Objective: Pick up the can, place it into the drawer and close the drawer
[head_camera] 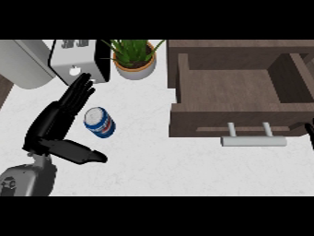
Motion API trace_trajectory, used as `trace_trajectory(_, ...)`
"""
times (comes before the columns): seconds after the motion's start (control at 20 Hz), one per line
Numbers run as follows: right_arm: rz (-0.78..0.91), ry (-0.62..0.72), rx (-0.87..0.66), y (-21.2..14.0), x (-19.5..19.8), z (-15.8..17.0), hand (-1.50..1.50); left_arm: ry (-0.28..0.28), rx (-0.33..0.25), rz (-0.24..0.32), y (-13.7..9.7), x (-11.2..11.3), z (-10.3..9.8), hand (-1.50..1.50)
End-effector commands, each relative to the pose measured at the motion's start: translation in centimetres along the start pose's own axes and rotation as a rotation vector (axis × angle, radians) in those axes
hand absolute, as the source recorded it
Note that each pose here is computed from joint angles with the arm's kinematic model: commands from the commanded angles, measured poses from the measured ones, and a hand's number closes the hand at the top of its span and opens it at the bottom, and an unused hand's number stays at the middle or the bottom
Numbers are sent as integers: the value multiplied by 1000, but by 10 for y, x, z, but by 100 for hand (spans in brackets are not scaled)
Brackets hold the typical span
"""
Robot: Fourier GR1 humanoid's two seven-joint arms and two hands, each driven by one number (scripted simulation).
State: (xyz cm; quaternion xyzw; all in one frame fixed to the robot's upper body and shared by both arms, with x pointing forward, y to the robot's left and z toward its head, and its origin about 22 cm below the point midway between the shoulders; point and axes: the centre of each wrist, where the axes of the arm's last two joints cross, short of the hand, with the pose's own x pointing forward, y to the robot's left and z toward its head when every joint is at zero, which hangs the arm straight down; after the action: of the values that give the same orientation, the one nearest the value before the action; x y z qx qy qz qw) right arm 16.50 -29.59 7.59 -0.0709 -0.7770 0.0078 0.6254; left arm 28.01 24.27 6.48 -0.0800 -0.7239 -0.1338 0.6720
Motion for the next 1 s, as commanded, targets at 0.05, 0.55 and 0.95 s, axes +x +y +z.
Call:
trace_trajectory(0.05, 1, -5, -11, -8, 2, 6, -150, 3, 26, -5, 8, -32, -11, -150)
trace_trajectory(0.55, 8, 0, 3, 1, -15, 8, -150, 27, 63, -21, 37, -68, 10, -150)
trace_trajectory(0.95, 7, -8, 0, 6, -20, -3, -150, 48, 61, -38, 54, -82, 14, -150)
